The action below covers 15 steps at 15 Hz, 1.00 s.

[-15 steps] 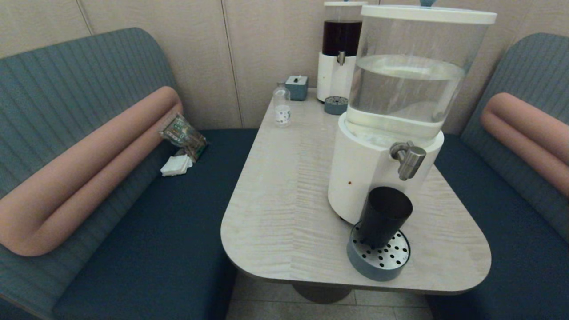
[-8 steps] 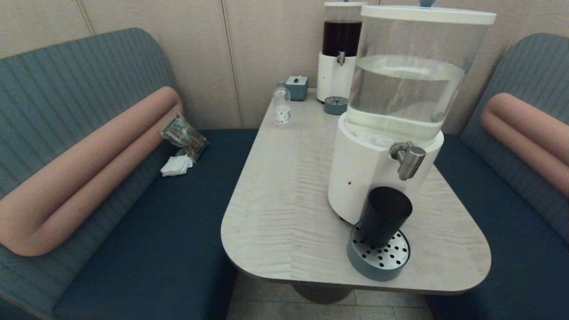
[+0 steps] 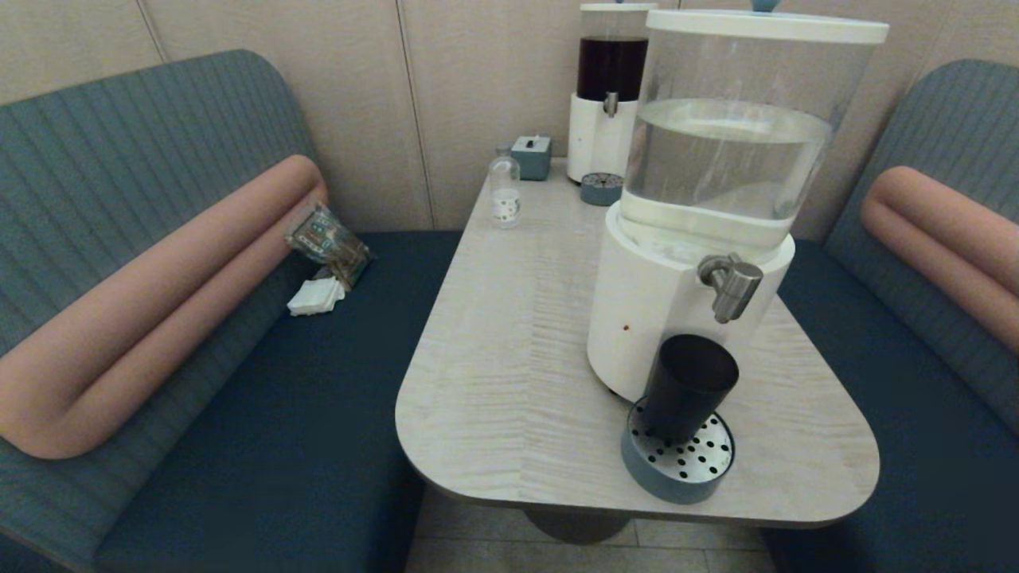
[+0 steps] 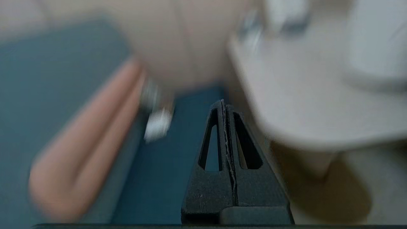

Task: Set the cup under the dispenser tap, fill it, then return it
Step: Turn on the faucet

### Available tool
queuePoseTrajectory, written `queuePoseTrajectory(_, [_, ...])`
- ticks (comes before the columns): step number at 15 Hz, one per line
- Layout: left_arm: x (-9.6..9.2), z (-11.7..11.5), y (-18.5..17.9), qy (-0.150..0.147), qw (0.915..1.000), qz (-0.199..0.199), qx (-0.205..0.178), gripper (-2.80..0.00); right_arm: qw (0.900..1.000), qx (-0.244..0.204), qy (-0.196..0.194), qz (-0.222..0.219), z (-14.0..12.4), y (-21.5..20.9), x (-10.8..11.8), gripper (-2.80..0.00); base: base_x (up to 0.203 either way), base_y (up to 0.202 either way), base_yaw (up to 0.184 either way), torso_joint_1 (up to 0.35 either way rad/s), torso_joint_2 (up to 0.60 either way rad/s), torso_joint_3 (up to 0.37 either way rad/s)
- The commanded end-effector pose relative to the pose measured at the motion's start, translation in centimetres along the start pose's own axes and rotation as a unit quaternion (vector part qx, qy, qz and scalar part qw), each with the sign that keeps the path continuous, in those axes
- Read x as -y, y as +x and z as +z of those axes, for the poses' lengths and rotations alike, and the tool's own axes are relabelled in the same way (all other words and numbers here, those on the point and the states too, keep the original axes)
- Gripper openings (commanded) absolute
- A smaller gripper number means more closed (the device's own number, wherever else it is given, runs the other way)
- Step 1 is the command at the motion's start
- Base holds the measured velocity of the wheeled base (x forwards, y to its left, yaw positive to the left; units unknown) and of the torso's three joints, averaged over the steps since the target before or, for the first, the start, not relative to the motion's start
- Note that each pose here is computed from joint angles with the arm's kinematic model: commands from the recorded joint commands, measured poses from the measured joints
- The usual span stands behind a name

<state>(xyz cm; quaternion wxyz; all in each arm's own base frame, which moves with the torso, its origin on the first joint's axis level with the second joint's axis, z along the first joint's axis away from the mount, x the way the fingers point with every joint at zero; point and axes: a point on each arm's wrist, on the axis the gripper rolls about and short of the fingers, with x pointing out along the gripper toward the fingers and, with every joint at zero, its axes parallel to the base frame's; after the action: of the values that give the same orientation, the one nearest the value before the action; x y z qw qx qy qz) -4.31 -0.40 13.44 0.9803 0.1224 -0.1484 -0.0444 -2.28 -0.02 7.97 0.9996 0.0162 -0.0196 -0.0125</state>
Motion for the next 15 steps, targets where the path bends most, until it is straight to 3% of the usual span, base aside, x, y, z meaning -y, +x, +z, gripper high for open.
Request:
queuePoseTrajectory(1, [0.5,-2.6,0.4,-0.002,0.9988,0.009,-0.048,-2.8,1.0,-0.006,0.0,0.0,-0.4,0.1,0.0,-2.8,0.0,0.0,0.0,0.0,0.0,0.0])
queuePoseTrajectory(3, [0.8,-4.9,0.5,-0.002,0.9951,0.031,-0.094,-2.8,1.0,-0.007,0.0,0.0,-0.4,0.1,0.0,-2.8,0.0,0.0,0.0,0.0,0.0,0.0])
queuePoseTrajectory(5, [0.8,-5.3,0.5,0.0,0.9923,0.052,-0.112,-2.8,1.0,-0.006,0.0,0.0,-0.4,0.1,0.0,-2.8,0.0,0.0,0.0,0.0,0.0,0.0])
queuePoseTrajectory(8, [1.0,-6.0,0.3,-0.001,0.9883,0.041,-0.147,-2.8,1.0,-0.006,0.0,0.0,-0.4,0.1,0.0,-2.8,0.0,0.0,0.0,0.0,0.0,0.0])
queuePoseTrajectory(11, [1.1,-6.1,0.3,-0.01,0.9887,0.022,-0.148,-2.8,1.0,-0.007,0.0,0.0,-0.4,0.1,0.0,-2.8,0.0,0.0,0.0,0.0,0.0,0.0])
queuePoseTrajectory(15, [1.3,-6.5,0.0,-0.049,0.982,0.012,-0.182,-2.8,1.0,-0.007,0.0,0.0,-0.4,0.1,0.0,-2.8,0.0,0.0,0.0,0.0,0.0,0.0])
